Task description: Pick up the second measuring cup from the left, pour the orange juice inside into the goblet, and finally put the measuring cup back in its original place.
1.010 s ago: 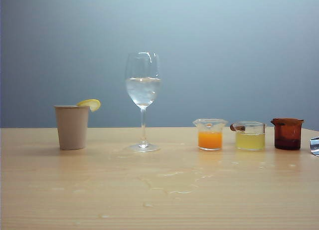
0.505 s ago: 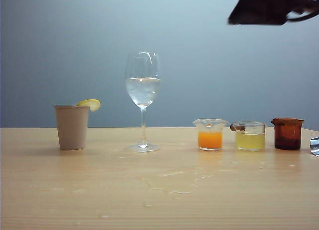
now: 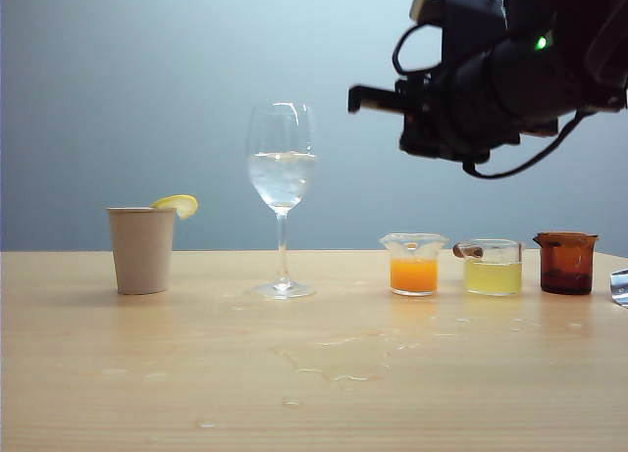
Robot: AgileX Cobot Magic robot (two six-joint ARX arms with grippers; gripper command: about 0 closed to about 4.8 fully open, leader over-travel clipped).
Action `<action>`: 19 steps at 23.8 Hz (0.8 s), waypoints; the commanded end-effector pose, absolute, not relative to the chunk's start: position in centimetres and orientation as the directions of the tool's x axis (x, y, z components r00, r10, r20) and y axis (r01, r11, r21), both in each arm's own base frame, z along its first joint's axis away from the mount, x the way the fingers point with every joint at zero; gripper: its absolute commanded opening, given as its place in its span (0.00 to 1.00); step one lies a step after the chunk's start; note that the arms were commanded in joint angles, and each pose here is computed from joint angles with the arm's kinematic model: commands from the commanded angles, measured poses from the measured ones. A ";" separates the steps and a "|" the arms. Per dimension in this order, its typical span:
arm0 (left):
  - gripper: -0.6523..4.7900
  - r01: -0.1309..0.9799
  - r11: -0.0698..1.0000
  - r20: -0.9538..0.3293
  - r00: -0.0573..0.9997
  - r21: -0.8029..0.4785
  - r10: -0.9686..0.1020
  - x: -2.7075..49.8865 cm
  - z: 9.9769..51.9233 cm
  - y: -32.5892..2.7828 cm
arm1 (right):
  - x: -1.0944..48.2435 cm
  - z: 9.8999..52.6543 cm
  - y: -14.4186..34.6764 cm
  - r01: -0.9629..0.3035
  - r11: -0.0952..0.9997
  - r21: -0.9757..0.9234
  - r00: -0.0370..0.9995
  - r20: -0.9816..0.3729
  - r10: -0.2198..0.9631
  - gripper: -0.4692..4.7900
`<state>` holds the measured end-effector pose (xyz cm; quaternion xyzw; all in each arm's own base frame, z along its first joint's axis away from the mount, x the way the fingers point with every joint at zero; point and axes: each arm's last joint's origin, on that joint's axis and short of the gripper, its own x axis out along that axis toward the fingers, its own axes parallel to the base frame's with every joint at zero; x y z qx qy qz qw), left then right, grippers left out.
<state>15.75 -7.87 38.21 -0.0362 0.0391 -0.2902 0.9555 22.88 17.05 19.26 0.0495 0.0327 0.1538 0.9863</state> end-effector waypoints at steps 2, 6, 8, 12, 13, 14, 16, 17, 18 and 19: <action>0.11 0.557 0.825 -0.033 0.827 -0.091 -0.562 15.7 38.6 -7.9 | 23.2 18.5 17.1 -0.235 0.950 0.205 0.964 -0.075 0.255 0.09; 0.11 0.557 0.825 -0.033 0.827 -0.091 -0.562 15.7 38.6 -7.9 | 23.0 17.2 16.9 -0.182 0.955 0.233 0.952 -0.199 0.230 0.74; 0.11 0.557 0.826 -0.033 0.827 -0.091 -0.561 15.7 38.6 -7.9 | 23.1 16.9 17.0 -0.187 0.958 0.219 0.952 -0.198 0.231 1.00; 0.11 0.557 0.825 -0.032 0.827 -0.091 -0.562 15.7 38.6 -7.9 | 23.6 15.8 17.4 -0.202 0.964 0.172 0.955 -0.184 0.233 1.00; 0.11 0.557 0.825 -0.032 0.827 -0.091 -0.562 15.7 38.6 -7.9 | 23.8 15.3 17.5 -0.203 0.964 0.174 0.956 -0.179 0.234 1.00; 0.11 0.557 0.825 -0.032 0.827 -0.091 -0.562 15.7 38.6 -7.9 | 23.9 15.1 17.6 -0.203 0.964 0.175 0.956 -0.178 0.233 1.00; 0.11 0.558 0.825 -0.028 0.827 -0.090 -0.562 15.7 38.6 -7.9 | 24.3 14.1 17.5 -0.194 0.965 0.179 0.959 -0.171 0.224 1.00; 0.11 0.558 0.825 -0.024 0.827 -0.090 -0.562 15.7 38.6 -7.9 | 24.5 13.6 17.5 -0.188 0.966 0.178 0.961 -0.170 0.218 1.00; 0.11 0.560 0.823 -0.019 0.826 -0.089 -0.564 15.7 38.7 -7.9 | 24.9 13.2 17.2 -0.179 0.967 0.181 0.964 -0.166 0.209 1.00; 0.11 0.561 0.823 -0.015 0.825 -0.088 -0.565 15.7 38.7 -7.9 | 25.1 13.1 17.1 -0.172 0.968 0.182 0.965 -0.164 0.202 1.00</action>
